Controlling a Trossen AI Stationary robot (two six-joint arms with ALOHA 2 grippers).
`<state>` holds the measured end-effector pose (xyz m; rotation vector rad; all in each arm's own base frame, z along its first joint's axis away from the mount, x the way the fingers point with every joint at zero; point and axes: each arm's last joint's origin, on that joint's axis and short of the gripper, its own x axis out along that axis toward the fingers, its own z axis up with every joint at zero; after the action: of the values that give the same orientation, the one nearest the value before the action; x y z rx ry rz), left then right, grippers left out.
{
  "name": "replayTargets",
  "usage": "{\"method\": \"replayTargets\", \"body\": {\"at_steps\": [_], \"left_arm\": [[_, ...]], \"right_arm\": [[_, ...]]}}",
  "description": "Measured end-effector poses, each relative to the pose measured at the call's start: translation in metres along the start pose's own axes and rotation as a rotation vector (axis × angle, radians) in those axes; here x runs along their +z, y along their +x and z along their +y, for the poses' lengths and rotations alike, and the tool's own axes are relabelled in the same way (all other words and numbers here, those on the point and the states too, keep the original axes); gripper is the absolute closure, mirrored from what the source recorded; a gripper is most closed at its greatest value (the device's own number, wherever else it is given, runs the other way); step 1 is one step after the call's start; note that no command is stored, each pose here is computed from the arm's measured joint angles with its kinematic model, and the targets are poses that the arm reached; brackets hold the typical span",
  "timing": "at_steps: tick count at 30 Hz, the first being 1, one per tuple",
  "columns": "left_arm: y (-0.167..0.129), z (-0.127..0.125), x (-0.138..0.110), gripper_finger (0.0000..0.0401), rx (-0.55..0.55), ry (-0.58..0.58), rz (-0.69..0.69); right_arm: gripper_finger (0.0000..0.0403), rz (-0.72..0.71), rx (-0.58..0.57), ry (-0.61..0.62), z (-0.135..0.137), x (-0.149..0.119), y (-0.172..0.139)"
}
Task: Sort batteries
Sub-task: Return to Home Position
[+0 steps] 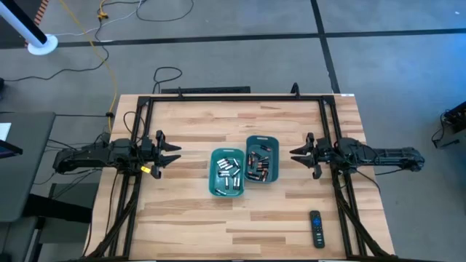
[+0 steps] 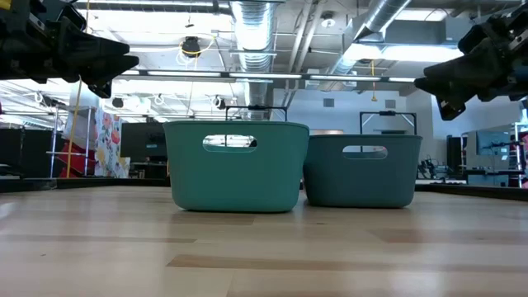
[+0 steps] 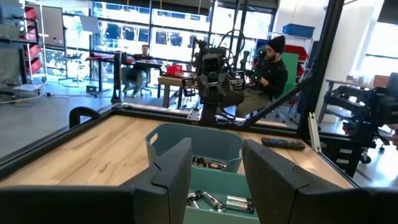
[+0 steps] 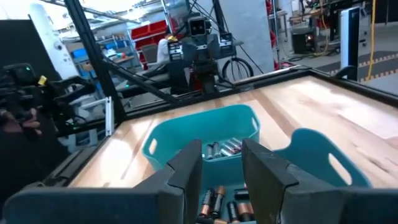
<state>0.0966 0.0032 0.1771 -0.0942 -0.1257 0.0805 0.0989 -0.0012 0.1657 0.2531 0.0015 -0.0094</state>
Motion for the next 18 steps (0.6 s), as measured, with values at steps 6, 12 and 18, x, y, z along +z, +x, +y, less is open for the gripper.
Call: {"method": "replayTargets", "body": {"at_steps": [6,12,18], "left_arm": [[0.000,0.000,0.000,0.0264,0.000,-0.001,0.001],[0.000,0.000,-0.002,0.0264,0.002,-0.016,0.024],[0.000,0.000,-0.003,0.0264,0.003,-0.016,0.030]], "right_arm": [[0.0271,0.044,-0.009,-0.101,-0.001,-0.004,0.003],[0.0271,0.150,-0.031,-0.111,-0.003,-0.012,0.008],[0.0271,0.236,-0.049,-0.111,-0.005,-0.020,0.012]]}}
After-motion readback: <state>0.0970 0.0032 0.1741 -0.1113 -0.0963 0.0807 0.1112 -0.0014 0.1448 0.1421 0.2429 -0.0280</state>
